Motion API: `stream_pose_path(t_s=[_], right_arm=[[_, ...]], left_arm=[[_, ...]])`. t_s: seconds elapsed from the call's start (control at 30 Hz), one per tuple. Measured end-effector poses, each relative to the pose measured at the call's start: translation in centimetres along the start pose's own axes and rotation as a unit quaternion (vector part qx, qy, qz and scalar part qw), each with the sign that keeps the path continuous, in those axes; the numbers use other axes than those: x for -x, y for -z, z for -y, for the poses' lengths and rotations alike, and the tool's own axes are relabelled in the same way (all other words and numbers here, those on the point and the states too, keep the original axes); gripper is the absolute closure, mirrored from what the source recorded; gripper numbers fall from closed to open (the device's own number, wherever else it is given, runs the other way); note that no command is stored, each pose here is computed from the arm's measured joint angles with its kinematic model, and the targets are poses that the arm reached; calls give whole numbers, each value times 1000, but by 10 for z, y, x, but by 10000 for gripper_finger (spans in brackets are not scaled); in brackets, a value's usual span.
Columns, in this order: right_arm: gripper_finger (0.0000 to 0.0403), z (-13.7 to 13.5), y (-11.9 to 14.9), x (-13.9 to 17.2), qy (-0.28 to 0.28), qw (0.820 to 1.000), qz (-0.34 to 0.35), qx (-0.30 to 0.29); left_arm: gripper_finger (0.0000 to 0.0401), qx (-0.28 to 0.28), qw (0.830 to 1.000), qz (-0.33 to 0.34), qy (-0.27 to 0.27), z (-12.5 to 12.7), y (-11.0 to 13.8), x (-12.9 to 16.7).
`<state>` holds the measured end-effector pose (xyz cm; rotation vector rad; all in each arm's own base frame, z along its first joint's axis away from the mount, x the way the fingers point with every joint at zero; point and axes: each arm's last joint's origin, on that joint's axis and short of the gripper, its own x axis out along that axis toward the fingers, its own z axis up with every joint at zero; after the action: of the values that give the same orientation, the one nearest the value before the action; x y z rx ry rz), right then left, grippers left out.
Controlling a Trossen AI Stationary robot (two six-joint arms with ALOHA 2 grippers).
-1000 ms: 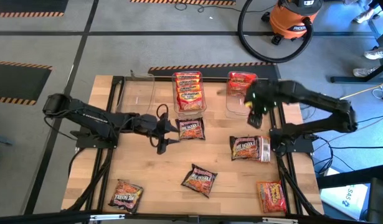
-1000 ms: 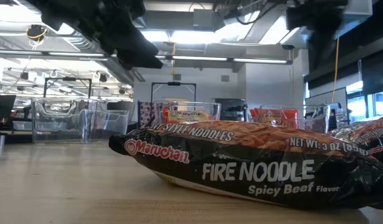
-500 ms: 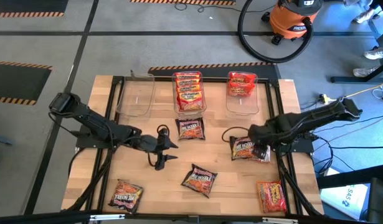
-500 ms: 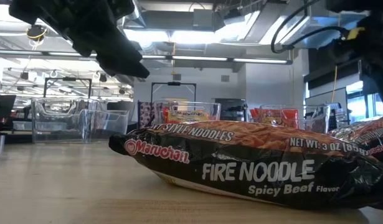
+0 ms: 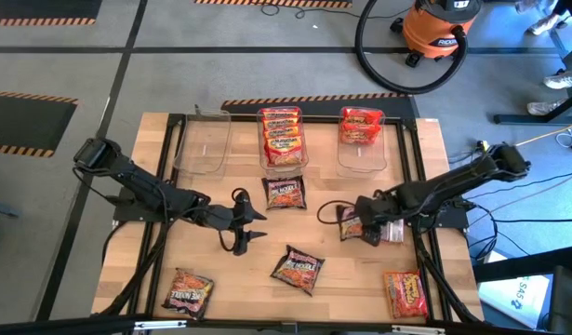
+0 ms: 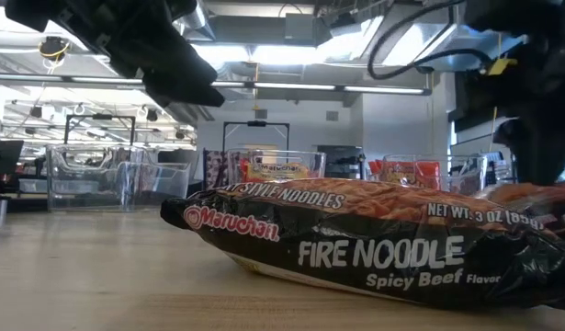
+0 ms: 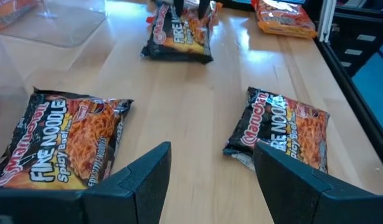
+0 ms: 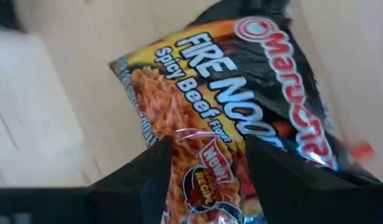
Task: Sort Maruchan noodles
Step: Adjust the top right black noddle pack, then put the top orange noodle pack into the right transparent bin
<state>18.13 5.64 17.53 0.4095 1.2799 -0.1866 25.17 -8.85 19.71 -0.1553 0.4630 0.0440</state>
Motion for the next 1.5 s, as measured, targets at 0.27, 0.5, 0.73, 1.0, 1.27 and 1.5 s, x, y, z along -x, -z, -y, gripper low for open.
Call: stream_pose_path(t_s=[0.27,0.5,0.73,1.0,1.27,1.5], right_arm=[[205,-18,-25,-12,-27,991,110,76],[205,-15,-20,38,16,998,34,55],[205,7,8,54,43,998,-46,-24],[205,23,28,18,83,989,-103,-62],[205,10,20,-13,-21,993,-109,-40],[205,-3,9,-20,-99,991,-90,-12]], left_arm=[[180,1,1000,4,1,0,-1,0],[180,4,1000,4,1,0,-1,0],[180,4,1000,5,2,0,-1,0],[180,2,1000,7,2,0,-2,0],[180,1,1000,8,2,0,-2,0],[180,1,1000,7,2,0,-2,0]])
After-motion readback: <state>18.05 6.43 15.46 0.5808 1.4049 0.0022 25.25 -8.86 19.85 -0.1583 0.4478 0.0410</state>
